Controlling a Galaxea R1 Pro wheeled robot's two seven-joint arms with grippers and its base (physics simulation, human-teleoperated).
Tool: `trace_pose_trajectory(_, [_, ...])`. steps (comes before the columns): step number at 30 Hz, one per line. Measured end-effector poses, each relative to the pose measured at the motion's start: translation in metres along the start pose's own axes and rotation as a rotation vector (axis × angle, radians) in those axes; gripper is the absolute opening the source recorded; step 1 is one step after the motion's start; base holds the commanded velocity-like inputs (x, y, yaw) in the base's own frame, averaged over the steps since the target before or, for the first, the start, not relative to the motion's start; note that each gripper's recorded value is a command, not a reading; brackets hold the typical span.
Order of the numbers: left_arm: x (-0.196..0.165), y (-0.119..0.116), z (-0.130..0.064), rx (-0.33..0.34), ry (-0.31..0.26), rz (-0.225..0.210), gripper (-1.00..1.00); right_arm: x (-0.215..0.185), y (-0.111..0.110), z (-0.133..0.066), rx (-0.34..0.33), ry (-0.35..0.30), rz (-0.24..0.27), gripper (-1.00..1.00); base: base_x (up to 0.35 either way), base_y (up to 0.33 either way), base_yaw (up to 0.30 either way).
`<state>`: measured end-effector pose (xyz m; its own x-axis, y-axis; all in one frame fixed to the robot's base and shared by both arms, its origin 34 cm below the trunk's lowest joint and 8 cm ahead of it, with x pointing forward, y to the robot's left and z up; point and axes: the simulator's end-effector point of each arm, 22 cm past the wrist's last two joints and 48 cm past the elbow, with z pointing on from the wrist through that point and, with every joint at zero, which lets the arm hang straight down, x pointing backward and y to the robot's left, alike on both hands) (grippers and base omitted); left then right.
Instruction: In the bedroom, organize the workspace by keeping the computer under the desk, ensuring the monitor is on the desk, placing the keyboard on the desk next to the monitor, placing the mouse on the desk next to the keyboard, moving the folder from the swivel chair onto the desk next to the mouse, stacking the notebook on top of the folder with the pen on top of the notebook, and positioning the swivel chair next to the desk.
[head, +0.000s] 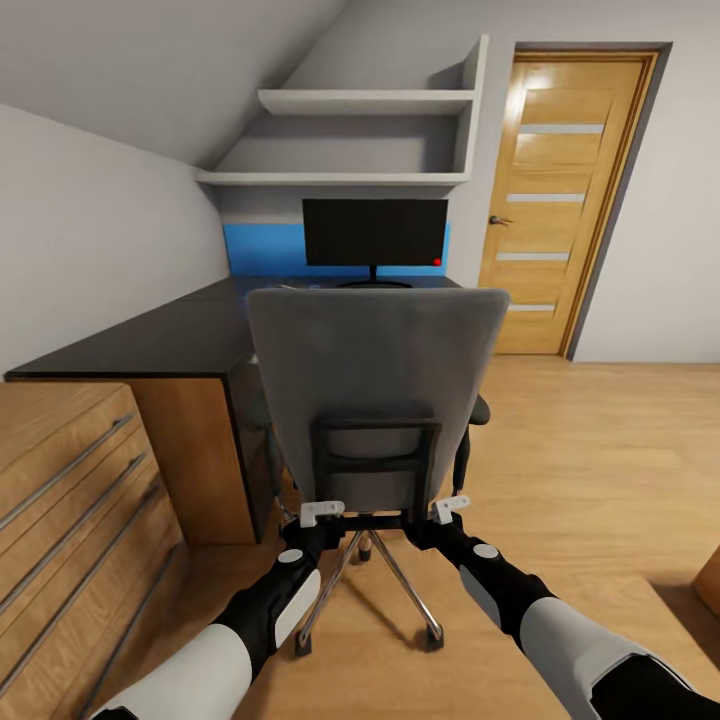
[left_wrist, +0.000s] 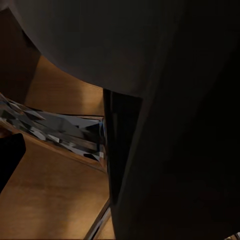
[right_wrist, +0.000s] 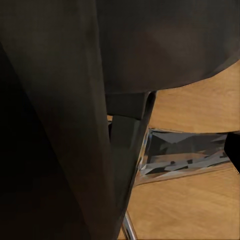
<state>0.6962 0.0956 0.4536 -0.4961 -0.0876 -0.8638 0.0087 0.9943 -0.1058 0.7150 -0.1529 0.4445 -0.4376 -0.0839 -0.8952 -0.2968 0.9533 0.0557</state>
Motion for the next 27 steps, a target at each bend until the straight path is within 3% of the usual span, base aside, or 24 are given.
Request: trace_pose_trajectory(27, [-0.0001, 0.0001, 0.0000, 0.000, 0.000, -0.003, 1.00, 0.0001, 0.0000, -0.0001, -0.001, 0.000, -0.002, 1.00, 0.326, 0.000, 0.000])
